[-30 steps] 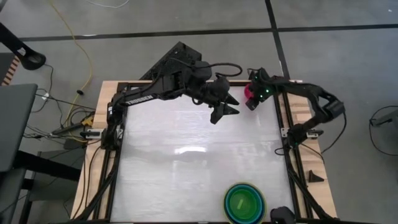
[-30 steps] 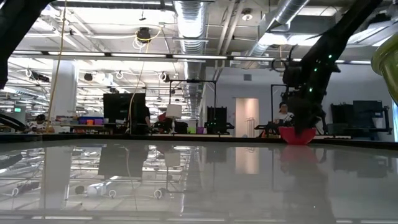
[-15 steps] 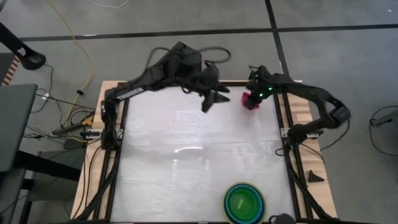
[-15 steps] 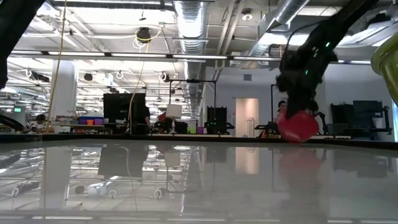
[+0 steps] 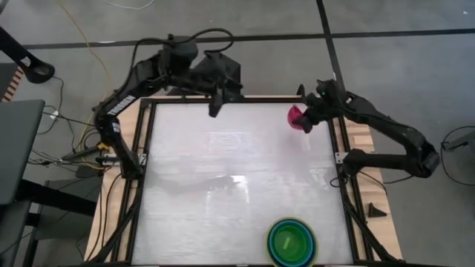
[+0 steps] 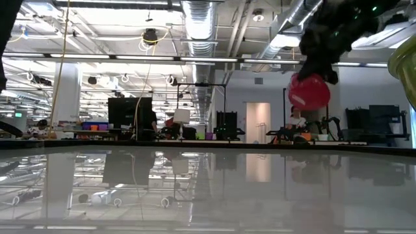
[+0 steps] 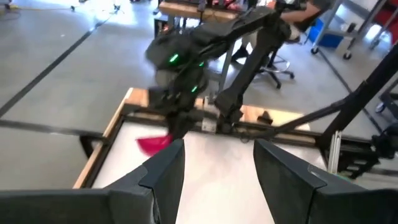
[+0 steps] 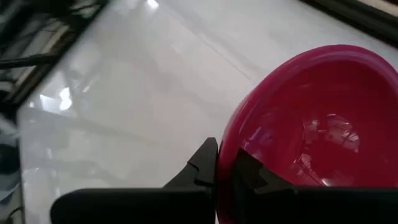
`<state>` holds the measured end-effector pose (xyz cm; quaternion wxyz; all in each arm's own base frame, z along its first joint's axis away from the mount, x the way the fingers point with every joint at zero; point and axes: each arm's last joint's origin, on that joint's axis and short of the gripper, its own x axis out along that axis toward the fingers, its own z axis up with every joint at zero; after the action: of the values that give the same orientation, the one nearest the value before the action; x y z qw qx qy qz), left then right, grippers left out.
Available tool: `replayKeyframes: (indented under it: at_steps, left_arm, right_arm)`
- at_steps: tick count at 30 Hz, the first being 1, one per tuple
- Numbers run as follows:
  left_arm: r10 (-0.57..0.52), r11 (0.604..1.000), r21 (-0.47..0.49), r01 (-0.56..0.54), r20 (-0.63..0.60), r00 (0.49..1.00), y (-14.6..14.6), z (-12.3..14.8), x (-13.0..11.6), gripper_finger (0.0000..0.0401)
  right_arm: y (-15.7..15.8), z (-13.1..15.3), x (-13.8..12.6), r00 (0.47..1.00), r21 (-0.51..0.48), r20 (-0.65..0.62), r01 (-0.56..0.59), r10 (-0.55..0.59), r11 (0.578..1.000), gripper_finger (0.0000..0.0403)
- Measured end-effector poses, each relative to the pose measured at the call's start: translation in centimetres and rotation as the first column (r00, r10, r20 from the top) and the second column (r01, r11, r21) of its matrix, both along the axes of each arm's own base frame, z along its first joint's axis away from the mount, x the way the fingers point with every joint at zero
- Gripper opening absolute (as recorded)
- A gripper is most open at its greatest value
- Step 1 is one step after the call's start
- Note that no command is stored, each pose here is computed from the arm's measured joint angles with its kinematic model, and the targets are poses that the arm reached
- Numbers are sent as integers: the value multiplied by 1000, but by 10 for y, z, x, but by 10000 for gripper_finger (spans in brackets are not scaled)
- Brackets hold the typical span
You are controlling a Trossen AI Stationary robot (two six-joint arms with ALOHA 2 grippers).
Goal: Nest bowls inside each other by size order
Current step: Stack the red bowl into the light green bowl
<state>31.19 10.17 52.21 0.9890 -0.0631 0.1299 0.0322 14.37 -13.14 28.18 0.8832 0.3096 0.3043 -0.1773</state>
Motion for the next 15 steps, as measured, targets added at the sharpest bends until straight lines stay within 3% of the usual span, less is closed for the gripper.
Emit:
replayKeyframes:
  at_steps: [9, 15]
  left_arm:
    - [89, 995, 51, -85, -83, 993, -9, 9, -37, 180]
    - [127, 991, 59, -121, -112, 985, -17, 16, -64, 180]
  right_arm:
    - [63, 41, -1, 956, -33, 253, -147, 150, 989, 37]
    - [99, 66, -12, 888, -106, 429, -133, 166, 985, 37]
